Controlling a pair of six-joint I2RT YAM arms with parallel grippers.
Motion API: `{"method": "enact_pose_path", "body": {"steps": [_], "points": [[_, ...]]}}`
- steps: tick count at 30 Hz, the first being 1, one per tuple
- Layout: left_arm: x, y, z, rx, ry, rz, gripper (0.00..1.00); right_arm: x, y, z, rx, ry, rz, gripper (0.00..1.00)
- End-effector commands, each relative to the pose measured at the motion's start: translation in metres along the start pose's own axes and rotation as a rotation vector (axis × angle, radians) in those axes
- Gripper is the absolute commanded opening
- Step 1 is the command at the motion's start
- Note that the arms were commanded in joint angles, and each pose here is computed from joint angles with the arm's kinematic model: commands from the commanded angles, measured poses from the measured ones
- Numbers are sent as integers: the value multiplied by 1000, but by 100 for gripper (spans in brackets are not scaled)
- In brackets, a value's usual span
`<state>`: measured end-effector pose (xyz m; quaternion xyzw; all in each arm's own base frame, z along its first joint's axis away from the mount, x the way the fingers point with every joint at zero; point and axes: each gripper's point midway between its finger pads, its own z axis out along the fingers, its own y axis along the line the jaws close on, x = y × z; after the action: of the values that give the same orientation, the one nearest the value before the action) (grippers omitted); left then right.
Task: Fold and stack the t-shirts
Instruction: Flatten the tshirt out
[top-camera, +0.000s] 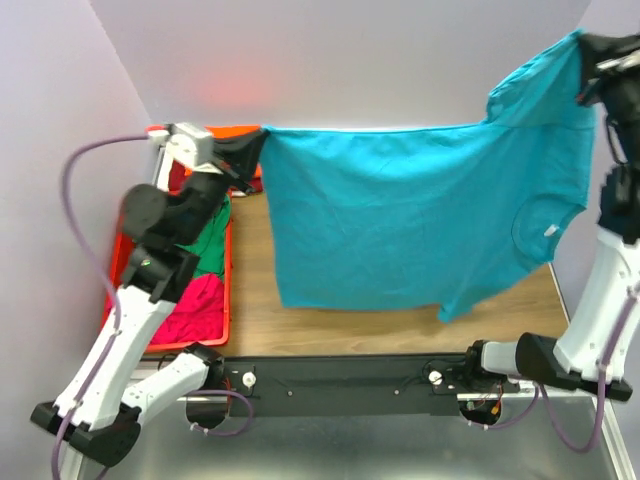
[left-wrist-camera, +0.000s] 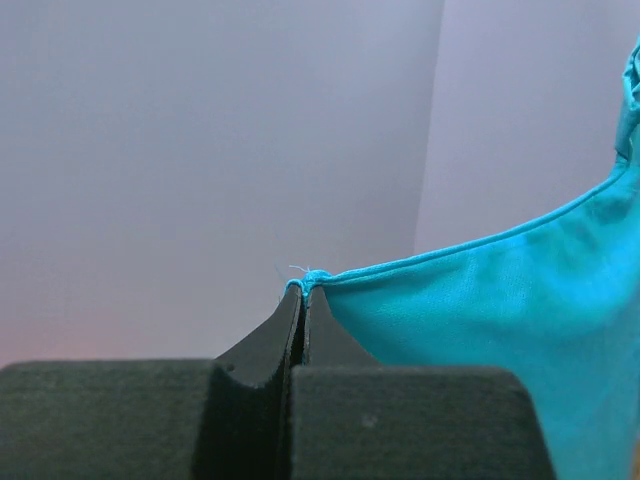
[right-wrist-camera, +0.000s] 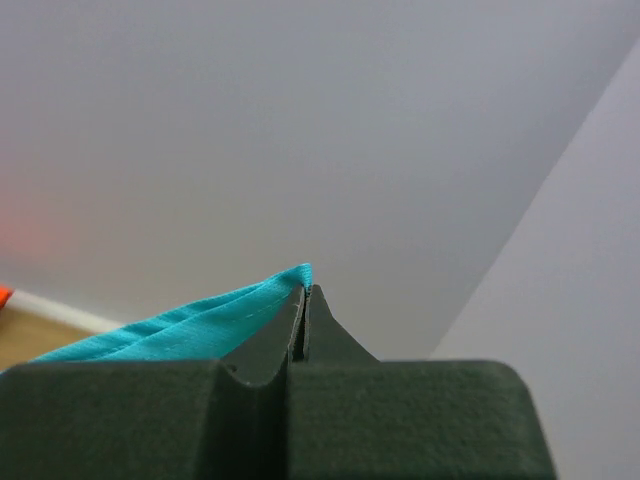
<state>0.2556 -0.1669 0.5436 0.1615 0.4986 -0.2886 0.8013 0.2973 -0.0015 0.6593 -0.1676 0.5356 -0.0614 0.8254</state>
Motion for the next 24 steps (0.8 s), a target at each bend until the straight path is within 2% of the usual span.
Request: {"method": "enact_pose_path", "body": {"steps": [1, 3, 4, 5, 7, 8, 9, 10, 11, 12, 13, 15, 16, 17, 18, 20, 24], "points": [[86, 23, -1, -102, 108, -53, 0, 111, 28, 27, -160, 214, 105, 1], [152, 38, -9, -168, 220, -90, 0, 175, 53, 28, -262, 312, 150, 1], [167, 41, -10, -190, 228, -116, 0, 196, 59, 27, -281, 339, 168, 1], [211, 54, -19, -259, 305, -143, 0, 241, 72, 23, -306, 408, 209, 1], [244, 67, -24, -315, 346, -195, 0, 281, 85, 18, -332, 458, 228, 1], [279, 77, -27, -359, 413, -205, 0, 299, 88, 20, -331, 457, 225, 1], [296, 82, -29, -375, 446, -212, 0, 339, 101, 11, -345, 524, 259, 1], [310, 93, -29, -409, 467, -218, 0, 357, 110, 9, -356, 546, 268, 1], [346, 103, -33, -442, 544, -222, 0, 369, 111, 13, -349, 535, 256, 1], [350, 109, -22, -439, 546, -223, 0, 386, 116, 12, -350, 557, 266, 1], [386, 118, -25, -453, 624, -227, 0, 415, 124, 11, -347, 593, 282, 1], [399, 126, 0, -423, 644, -211, 0, 444, 131, 11, -348, 635, 288, 1], [415, 129, 0, -429, 698, -209, 0, 457, 130, 12, -328, 657, 288, 1], [449, 132, -4, -412, 776, -222, 0, 479, 135, 13, -327, 688, 300, 1], [447, 136, 18, -393, 761, -215, 0, 490, 133, 14, -306, 709, 294, 1], [482, 143, 11, -399, 860, -233, 0, 512, 132, 19, -280, 729, 304, 1], [489, 154, 33, -388, 854, -240, 0, 527, 123, 27, -219, 734, 298, 1]]}}
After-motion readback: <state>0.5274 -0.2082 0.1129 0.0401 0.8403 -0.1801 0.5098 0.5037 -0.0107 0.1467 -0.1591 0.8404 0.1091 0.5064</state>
